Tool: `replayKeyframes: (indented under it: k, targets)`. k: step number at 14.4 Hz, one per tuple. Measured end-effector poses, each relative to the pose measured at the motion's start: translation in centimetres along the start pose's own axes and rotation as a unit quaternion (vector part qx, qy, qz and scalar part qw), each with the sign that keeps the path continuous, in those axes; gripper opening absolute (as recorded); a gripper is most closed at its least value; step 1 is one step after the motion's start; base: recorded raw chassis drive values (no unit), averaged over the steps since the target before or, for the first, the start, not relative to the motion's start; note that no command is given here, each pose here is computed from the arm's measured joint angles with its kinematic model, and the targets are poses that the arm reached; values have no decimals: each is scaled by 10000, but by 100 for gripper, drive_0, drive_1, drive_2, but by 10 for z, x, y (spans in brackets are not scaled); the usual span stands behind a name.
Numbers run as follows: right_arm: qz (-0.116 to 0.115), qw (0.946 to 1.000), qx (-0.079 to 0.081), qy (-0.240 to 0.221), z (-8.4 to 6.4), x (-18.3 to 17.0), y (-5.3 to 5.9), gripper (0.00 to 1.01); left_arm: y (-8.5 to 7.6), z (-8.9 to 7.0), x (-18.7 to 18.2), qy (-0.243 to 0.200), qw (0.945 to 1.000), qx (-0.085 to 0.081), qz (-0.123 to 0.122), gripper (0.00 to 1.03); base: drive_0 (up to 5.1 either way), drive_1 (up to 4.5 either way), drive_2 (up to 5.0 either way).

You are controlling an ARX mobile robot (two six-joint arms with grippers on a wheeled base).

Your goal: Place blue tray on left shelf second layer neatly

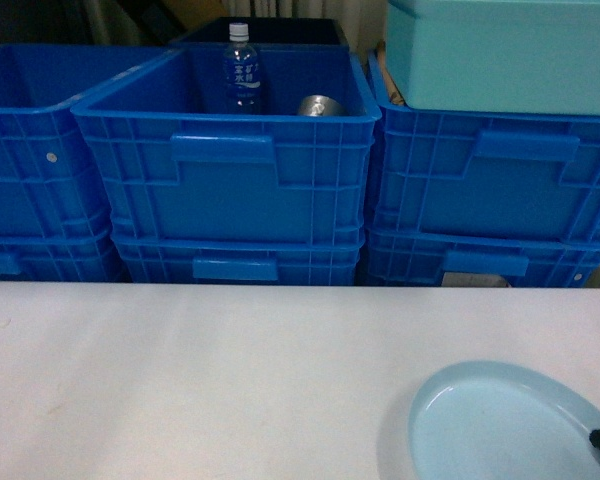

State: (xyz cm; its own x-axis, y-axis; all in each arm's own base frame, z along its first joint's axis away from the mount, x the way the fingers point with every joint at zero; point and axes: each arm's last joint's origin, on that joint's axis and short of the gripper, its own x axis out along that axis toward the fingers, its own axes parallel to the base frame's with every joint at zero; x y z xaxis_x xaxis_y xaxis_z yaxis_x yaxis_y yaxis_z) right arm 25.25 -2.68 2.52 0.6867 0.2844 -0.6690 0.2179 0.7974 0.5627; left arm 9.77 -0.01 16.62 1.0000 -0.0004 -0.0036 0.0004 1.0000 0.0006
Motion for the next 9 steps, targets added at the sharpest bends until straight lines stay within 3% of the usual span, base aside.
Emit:
replayKeyframes:
  k: [2, 3, 5, 7, 9]
  targets:
    - [-95, 9999, 84, 68, -4, -11, -15, 8, 0, 0, 0, 0, 10000, 0, 0, 98, 0, 0, 0]
    - [-94, 9999, 118, 65, -5, -16, -21, 2, 0, 0, 0, 0, 10000, 0, 0, 98, 0, 0, 0]
    - [-151, 9997, 209, 29, -5, -28, -28, 2, 0, 0, 0, 0, 10000, 0, 0, 98, 0, 0, 0]
    - [-29, 9996, 289, 65, 0, -42, -26, 2, 0, 0, 0, 0, 10000, 0, 0, 98, 0, 0, 0]
    - [348, 9992, -8, -206, 28, -70, -12, 2, 0, 0, 0, 0, 10000, 0, 0, 98, 0, 0, 0]
